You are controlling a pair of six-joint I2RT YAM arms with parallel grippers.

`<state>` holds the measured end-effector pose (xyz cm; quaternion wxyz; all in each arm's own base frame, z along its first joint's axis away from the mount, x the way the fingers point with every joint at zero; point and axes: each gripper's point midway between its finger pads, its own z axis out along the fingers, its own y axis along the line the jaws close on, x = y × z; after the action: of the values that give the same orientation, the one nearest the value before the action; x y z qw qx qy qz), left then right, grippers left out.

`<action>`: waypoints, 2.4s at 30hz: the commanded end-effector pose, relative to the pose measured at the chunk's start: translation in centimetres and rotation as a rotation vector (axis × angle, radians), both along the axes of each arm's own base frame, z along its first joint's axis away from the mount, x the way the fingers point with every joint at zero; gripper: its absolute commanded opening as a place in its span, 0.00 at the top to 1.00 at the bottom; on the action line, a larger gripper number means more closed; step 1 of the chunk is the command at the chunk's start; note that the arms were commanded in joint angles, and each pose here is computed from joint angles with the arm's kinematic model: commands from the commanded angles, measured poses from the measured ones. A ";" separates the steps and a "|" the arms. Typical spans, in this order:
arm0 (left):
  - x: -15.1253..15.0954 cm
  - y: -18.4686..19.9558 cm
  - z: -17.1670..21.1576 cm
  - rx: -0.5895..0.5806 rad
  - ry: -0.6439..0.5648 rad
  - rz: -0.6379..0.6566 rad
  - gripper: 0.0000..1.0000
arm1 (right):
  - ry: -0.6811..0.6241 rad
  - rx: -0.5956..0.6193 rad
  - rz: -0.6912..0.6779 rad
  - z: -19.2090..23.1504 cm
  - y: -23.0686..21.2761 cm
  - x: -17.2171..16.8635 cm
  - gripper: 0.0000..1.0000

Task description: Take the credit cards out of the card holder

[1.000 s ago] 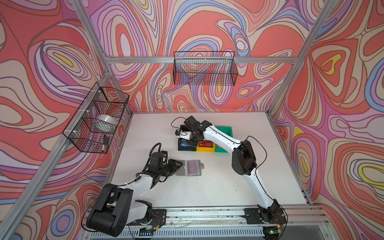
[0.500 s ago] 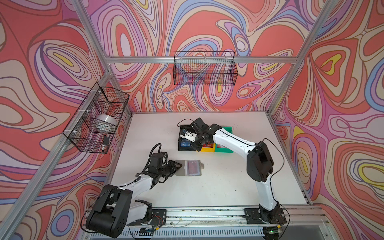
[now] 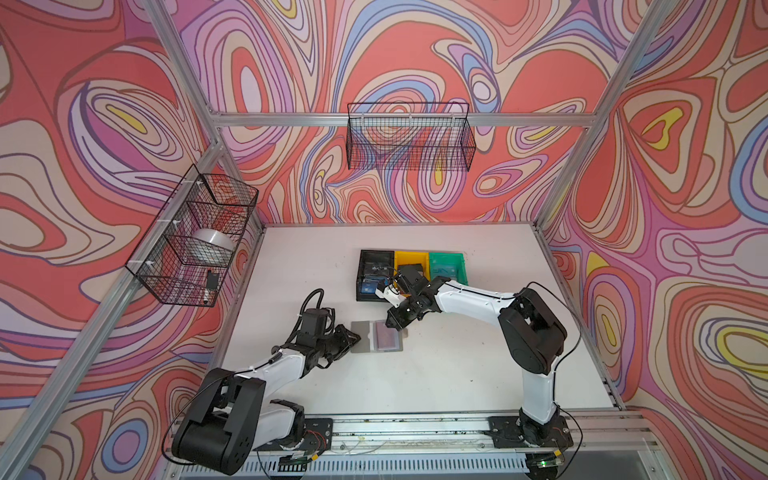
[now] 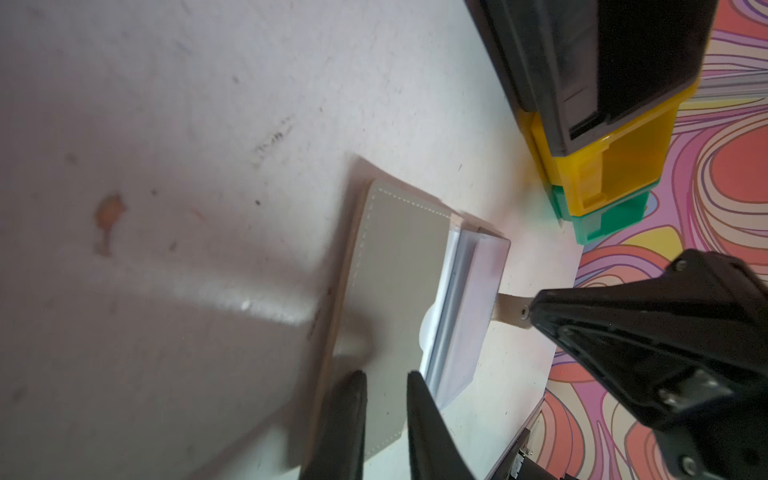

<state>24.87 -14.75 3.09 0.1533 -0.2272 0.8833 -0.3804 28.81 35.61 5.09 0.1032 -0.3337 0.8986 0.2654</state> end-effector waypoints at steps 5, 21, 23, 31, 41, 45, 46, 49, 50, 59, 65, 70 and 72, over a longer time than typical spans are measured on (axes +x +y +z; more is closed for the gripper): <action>-0.4 0.3 -0.7 0.028 0.020 -0.003 0.86 | 0.013 -0.016 -0.052 -0.8 -0.3 0.1 0.91; -0.6 0.1 -1.3 0.019 0.032 -0.007 0.95 | 0.017 -0.107 -0.100 -3.1 -2.4 -0.1 0.92; -0.6 0.1 -1.4 0.018 0.034 -0.006 0.95 | 0.023 -0.115 -0.100 -3.5 -2.4 -0.2 0.92; -0.7 0.2 -1.5 0.022 0.035 -0.004 0.95 | 0.017 -0.141 -0.124 -3.8 -3.7 -0.2 0.92; -0.6 0.2 -1.7 0.020 0.040 -0.007 0.96 | 0.066 -0.103 -0.103 -4.4 -2.6 -0.5 0.92; -0.6 0.2 -1.7 0.022 0.040 -0.004 0.96 | 0.079 -0.091 -0.103 -4.7 -2.4 -0.6 0.92; -0.6 0.2 -1.7 0.021 0.040 -0.005 0.96 | 0.082 -0.091 -0.102 -4.8 -2.3 -0.7 0.92; -0.7 0.2 -1.8 0.022 0.041 -0.006 0.96 | 0.084 -0.090 -0.101 -4.9 -2.3 -0.7 0.92; -0.7 0.2 -1.8 0.023 0.041 -0.005 0.96 | 0.085 -0.088 -0.101 -4.9 -2.3 -0.7 0.92; -0.7 0.2 -1.9 0.022 0.044 -0.006 0.96 | 0.103 -0.079 -0.100 -5.3 -1.9 -1.0 0.92; -0.7 0.1 -1.8 0.020 0.045 -0.007 0.96 | 0.091 -0.073 -0.098 -4.6 -1.9 -0.9 0.92; -0.6 0.2 -1.7 0.023 0.045 -0.007 0.96 | 0.077 -0.051 -0.082 -3.3 -1.2 -0.7 0.92; -0.6 0.2 -1.7 0.023 0.046 -0.007 0.96 | 0.066 -0.047 -0.072 -2.6 -0.9 -0.6 0.92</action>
<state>24.68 -14.73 1.96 0.1421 -0.2290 0.8875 -0.3739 29.02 34.44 2.76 0.0919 -0.2849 0.9189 0.2568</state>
